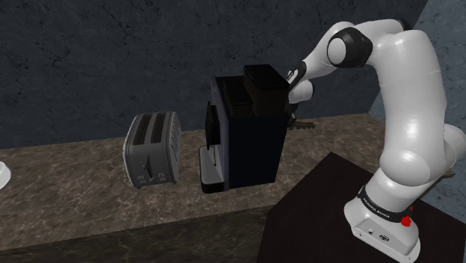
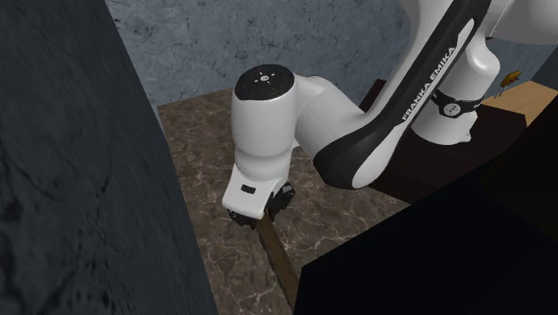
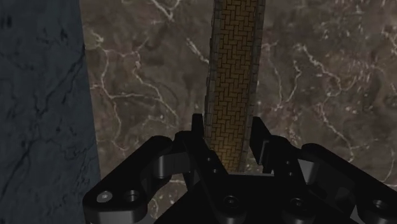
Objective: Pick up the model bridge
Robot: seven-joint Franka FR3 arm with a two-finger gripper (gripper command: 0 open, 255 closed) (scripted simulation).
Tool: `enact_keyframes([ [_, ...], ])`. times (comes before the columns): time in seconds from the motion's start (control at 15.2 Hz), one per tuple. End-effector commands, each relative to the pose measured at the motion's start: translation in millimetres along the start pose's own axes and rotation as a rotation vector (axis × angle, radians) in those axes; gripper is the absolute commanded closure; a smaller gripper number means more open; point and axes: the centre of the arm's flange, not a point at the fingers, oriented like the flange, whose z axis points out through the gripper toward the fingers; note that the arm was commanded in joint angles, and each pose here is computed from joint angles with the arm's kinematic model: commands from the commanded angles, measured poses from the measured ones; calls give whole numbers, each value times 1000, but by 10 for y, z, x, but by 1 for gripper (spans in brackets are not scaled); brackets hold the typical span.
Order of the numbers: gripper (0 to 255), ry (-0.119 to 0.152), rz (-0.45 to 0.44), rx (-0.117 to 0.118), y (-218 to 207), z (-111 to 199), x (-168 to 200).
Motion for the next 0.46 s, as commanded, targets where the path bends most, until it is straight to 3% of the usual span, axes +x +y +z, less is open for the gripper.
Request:
enact_keyframes([
  [0.0,255,0,0,0,-2,-105,-16],
  [0.4,255,0,0,0,5,-323,-32],
])
